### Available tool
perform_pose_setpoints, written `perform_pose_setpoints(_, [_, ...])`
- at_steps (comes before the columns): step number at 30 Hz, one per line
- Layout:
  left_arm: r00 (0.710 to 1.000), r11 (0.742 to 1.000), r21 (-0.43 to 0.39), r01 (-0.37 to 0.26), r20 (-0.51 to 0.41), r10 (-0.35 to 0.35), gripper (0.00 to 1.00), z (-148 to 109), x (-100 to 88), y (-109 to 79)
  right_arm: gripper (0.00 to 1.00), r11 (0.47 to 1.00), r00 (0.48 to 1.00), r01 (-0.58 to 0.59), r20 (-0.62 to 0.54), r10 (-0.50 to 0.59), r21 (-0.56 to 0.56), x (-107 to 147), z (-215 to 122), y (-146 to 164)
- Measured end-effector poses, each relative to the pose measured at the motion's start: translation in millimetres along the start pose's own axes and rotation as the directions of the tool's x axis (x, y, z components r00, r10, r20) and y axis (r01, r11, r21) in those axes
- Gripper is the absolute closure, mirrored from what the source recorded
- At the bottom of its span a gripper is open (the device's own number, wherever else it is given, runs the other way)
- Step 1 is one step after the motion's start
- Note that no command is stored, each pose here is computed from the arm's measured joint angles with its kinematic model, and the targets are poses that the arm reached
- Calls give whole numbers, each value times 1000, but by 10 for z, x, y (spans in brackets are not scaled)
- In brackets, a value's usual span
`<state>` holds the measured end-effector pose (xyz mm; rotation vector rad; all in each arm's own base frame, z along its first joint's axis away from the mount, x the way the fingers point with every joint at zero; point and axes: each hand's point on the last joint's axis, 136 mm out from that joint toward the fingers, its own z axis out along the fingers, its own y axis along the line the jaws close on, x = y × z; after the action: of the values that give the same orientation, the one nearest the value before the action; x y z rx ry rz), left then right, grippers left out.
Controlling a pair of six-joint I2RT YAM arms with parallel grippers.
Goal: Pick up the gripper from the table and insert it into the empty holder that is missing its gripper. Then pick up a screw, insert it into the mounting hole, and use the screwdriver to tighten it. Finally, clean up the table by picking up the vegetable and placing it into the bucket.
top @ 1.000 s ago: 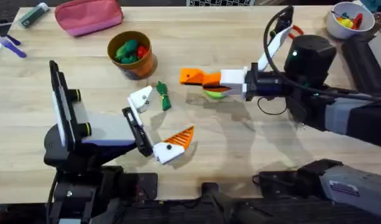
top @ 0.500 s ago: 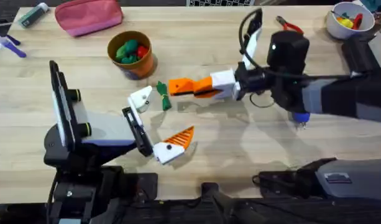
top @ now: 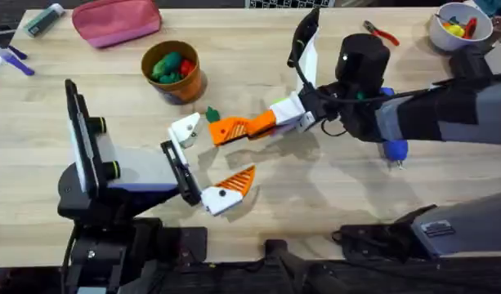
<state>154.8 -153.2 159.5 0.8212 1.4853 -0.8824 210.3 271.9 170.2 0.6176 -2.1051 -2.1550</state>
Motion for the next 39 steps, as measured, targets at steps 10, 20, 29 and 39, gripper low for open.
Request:
perform_pose_setpoints(10, [1000, 1000, 0, 0, 0, 0, 15, 0, 0, 0, 989, 998, 998, -53, -35, 52, -18, 0, -13, 41])
perform_pose_setpoints(20, [1000, 1000, 0, 0, 0, 0, 15, 0, 0, 0, 989, 1000, 1000, -14, -23, 13, -16, -70, -38, 67])
perform_pose_setpoints(29, [1000, 1000, 0, 0, 0, 0, 15, 0, 0, 0, 989, 999, 998, -47, -35, 46, -18, -35, -12, 55])
perform_pose_setpoints(39, [1000, 1000, 0, 0, 0, 0, 15, 0, 0, 0, 989, 997, 994, -73, -84, 71, -25, 69, 128, 64])
